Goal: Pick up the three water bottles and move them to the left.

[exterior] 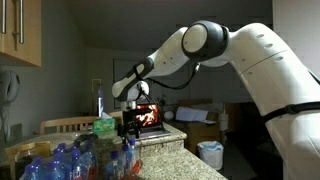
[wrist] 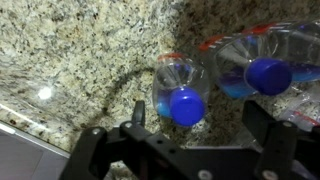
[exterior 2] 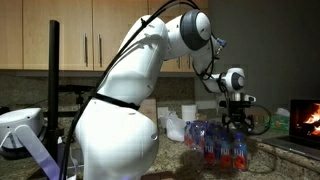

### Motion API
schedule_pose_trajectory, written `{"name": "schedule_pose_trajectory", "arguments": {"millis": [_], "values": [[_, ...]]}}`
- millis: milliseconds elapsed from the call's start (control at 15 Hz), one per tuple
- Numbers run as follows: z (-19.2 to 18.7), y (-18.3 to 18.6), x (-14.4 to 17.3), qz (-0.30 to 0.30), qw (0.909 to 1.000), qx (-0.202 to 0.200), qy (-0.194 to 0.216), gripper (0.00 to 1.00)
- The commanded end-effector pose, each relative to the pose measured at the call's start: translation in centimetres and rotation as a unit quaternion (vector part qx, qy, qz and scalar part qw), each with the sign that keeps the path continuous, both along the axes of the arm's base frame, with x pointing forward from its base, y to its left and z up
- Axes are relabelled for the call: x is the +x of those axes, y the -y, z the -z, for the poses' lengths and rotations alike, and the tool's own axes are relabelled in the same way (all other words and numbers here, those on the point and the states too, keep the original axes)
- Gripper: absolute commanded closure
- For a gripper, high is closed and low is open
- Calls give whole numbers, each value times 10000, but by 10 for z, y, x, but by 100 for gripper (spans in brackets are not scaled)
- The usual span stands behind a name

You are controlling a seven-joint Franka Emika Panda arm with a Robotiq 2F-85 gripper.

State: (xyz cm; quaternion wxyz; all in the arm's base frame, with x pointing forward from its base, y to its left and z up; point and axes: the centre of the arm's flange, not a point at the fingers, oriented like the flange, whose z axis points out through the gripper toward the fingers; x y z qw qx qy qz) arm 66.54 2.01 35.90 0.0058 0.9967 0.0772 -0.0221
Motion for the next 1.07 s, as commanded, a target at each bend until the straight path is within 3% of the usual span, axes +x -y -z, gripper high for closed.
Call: {"name": "schedule_pose_trajectory", "arguments": {"millis": [0, 267, 533, 733, 1000], "values": [[-14, 4, -16, -84, 9999, -50, 69, 0], [-58, 6, -47, 63, 9991, -76, 419, 0], [-94, 27, -101, 529, 9966, -71, 622, 0], [-91, 53, -147, 869, 9928, 99, 816, 0], [-63, 87, -201, 1732, 9772, 762, 961, 0]]}}
